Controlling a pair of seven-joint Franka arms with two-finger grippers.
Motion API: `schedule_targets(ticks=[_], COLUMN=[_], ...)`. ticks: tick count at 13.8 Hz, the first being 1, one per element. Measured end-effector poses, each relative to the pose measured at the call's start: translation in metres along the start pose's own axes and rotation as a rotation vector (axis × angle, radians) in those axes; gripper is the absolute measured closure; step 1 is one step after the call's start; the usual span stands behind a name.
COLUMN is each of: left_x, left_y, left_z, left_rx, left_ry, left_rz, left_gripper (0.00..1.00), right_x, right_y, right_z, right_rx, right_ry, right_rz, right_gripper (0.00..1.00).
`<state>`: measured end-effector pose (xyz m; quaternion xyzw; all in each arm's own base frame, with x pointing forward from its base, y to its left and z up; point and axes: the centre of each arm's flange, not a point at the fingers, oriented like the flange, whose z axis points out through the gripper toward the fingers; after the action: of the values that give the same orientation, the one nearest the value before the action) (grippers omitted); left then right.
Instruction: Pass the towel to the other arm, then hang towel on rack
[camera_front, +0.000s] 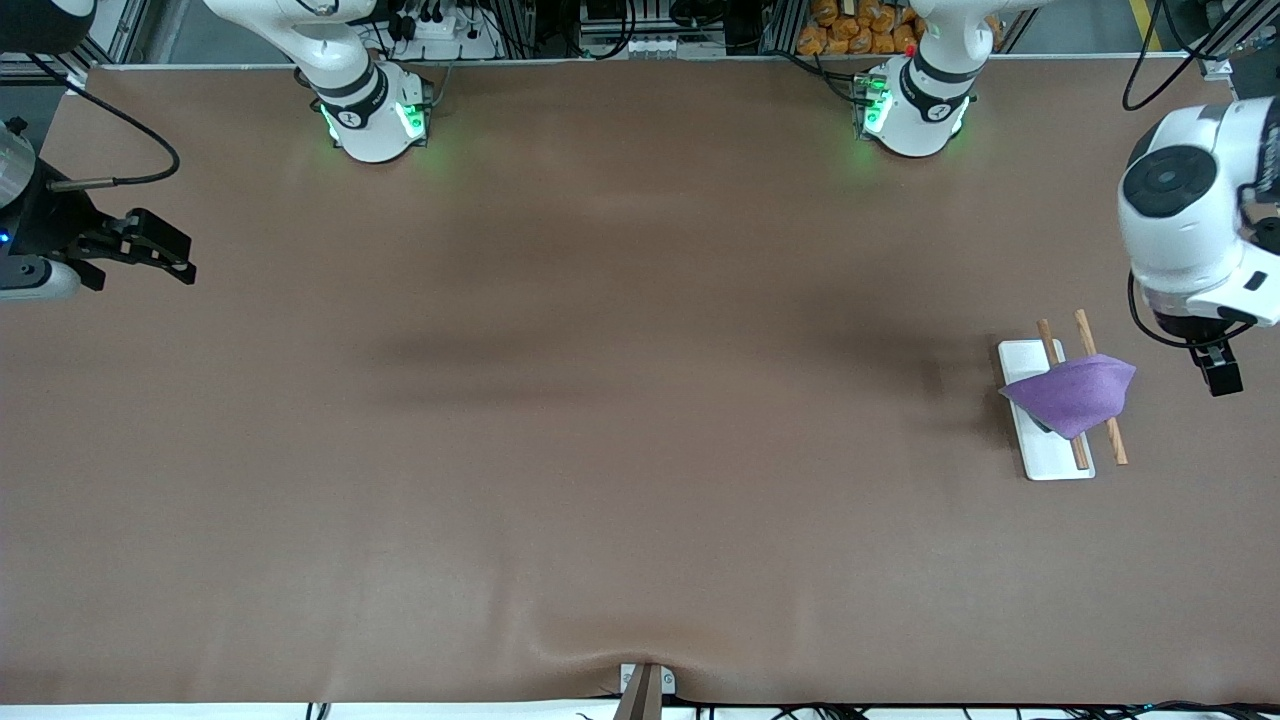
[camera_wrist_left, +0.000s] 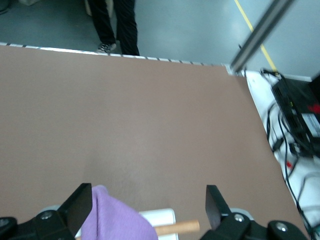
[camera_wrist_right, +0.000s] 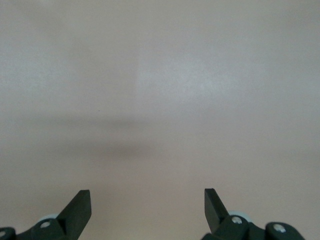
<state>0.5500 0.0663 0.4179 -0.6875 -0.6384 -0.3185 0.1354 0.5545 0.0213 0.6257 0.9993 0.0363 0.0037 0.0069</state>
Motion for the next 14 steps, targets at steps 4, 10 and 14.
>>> schedule_targets(ticks=[4,10,14], left_x=[-0.005,0.022,0.032], left_y=[0.022,0.051,0.051], left_z=[-0.043,-0.142,-0.174], left_rx=[-0.022,-0.097,-0.193], left_ry=[-0.179,-0.555,-0.686], left_rz=[0.301,0.723,1.008], left_gripper=[0.0,0.0,0.0], right_x=[0.0,0.001,0.001], right_y=[0.0,0.001,0.001], right_z=[-0.003,-0.002,-0.002], right_rx=[-0.001,-0.013,-0.014], right_ry=[0.004,0.002,0.001], right_rz=[-0.001,-0.001,-0.001], right_gripper=[0.0,0.0,0.0])
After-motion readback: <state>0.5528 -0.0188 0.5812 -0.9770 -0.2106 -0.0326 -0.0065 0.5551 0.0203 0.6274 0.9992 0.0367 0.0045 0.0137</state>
